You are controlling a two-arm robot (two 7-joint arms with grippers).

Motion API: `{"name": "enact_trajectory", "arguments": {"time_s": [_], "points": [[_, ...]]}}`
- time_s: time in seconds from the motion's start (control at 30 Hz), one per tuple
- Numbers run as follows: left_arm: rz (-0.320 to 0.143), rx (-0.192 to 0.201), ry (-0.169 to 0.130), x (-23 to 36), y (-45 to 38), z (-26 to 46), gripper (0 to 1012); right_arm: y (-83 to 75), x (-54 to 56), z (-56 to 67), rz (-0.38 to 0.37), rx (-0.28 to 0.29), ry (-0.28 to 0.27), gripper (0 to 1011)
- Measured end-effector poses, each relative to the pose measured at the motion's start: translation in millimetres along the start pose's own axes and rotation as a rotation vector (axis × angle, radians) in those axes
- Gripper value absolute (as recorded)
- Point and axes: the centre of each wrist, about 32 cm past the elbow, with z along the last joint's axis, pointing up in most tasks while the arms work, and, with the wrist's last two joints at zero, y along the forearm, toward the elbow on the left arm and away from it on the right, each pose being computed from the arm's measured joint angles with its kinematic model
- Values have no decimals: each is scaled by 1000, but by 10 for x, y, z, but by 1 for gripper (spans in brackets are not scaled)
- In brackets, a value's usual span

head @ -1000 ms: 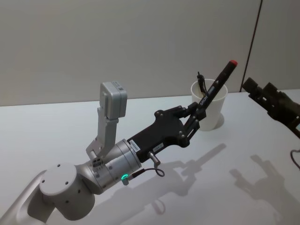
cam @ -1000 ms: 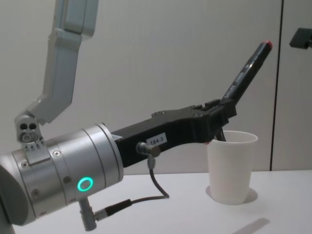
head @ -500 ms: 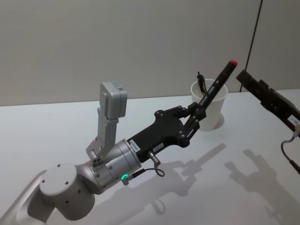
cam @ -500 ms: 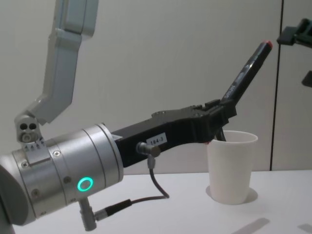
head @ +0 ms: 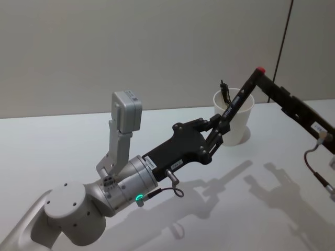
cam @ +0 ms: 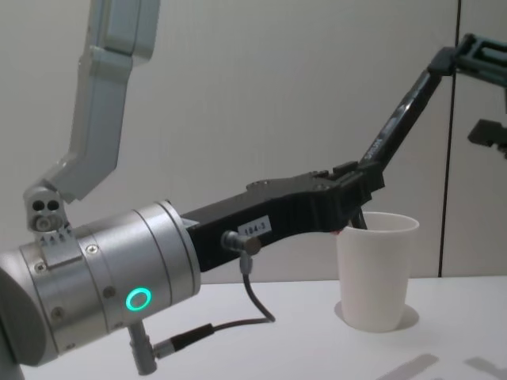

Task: Place the pen into the pen holder.

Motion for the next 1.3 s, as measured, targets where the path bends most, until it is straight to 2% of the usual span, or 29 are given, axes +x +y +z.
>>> {"name": "enact_trajectory", "arguments": {"time_s": [0.63, 1.3], "points": [[0, 0, 0, 0, 0, 0, 191, 113, -89, -26, 9, -35, 25, 1002], [0, 0, 0, 0, 0, 0, 191, 169, -129, -132, -6, -45, 38, 1002]]}}
